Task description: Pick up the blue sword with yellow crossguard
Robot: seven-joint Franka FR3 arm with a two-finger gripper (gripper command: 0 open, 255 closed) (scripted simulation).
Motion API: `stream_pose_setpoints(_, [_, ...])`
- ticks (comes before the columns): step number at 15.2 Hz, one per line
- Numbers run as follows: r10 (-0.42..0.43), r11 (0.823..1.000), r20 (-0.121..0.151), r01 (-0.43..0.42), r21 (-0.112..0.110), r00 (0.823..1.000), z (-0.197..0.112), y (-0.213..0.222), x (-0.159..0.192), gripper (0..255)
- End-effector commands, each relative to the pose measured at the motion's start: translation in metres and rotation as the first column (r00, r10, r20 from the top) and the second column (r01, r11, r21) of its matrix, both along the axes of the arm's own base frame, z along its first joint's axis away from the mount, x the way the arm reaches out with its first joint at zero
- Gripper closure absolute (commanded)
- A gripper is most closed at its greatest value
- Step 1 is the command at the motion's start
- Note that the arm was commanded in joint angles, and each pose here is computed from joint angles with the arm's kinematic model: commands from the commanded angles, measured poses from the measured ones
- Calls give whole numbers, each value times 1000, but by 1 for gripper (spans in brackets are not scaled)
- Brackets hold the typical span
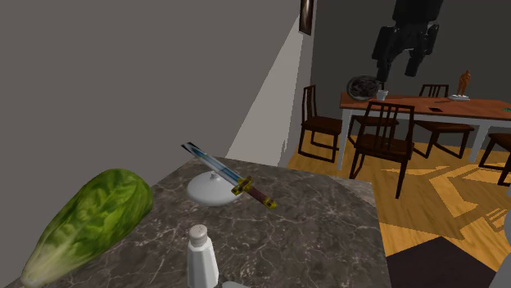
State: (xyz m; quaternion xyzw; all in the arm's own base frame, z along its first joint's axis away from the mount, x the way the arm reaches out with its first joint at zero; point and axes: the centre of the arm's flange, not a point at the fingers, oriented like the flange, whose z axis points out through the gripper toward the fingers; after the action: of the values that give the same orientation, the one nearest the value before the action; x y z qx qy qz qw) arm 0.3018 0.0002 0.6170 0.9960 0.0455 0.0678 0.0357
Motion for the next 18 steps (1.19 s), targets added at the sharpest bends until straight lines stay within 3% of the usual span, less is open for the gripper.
stream_pose_setpoints(1, [0, 1000, 0, 0, 0, 1000, 0, 0, 0, 0])
stream_pose_setpoints(9, [135, 990, 4, -135, 45, 991, -54, 63, 53, 0])
stream_pose_setpoints(18, [284, 954, 16, -284, 95, 959, -110, 144, 102, 0])
